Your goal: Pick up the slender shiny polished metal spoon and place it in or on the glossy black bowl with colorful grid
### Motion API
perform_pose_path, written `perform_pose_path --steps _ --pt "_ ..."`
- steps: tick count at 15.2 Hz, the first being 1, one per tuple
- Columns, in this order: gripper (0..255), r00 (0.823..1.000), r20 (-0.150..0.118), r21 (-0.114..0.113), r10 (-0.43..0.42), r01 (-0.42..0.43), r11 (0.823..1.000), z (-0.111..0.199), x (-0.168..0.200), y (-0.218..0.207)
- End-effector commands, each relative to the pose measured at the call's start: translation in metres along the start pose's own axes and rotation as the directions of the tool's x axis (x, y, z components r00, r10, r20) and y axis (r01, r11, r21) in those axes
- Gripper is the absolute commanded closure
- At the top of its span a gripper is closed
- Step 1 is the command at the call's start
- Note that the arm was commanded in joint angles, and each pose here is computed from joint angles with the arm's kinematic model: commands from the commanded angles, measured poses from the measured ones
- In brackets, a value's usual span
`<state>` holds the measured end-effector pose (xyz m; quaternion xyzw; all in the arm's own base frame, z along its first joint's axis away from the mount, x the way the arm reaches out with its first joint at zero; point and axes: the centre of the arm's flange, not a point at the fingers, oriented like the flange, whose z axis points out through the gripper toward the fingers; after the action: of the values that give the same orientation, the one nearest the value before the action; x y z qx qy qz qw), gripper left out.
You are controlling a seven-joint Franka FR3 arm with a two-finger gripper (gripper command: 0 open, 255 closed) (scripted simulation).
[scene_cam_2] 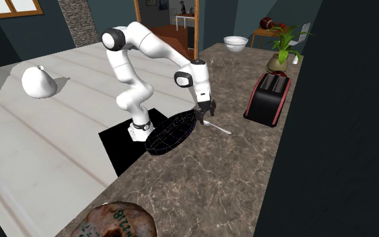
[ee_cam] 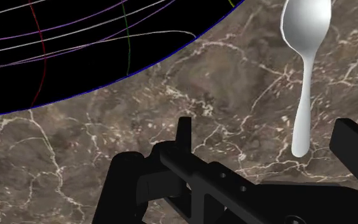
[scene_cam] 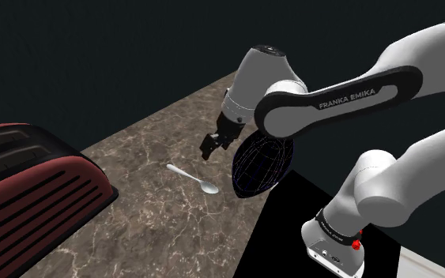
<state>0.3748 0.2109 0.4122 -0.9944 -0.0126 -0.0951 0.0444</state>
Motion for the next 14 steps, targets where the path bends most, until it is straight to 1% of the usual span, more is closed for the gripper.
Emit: perform_pose_path --steps 1,5,13,14 --pt "0 1.000 -0.010 0.015 -0.008 0.008 1.000 0.017 0.003 -0.020" --pt "0 0.999 -0.029 0.039 -0.023 0.024 0.999 0.047 0.010 -0.059" --pt "0 0.999 -0.031 0.041 -0.025 0.026 0.999 0.089 0.012 -0.064" --pt "0 0.999 -0.031 0.041 -0.025 0.026 0.999 0.089 0.012 -0.064"
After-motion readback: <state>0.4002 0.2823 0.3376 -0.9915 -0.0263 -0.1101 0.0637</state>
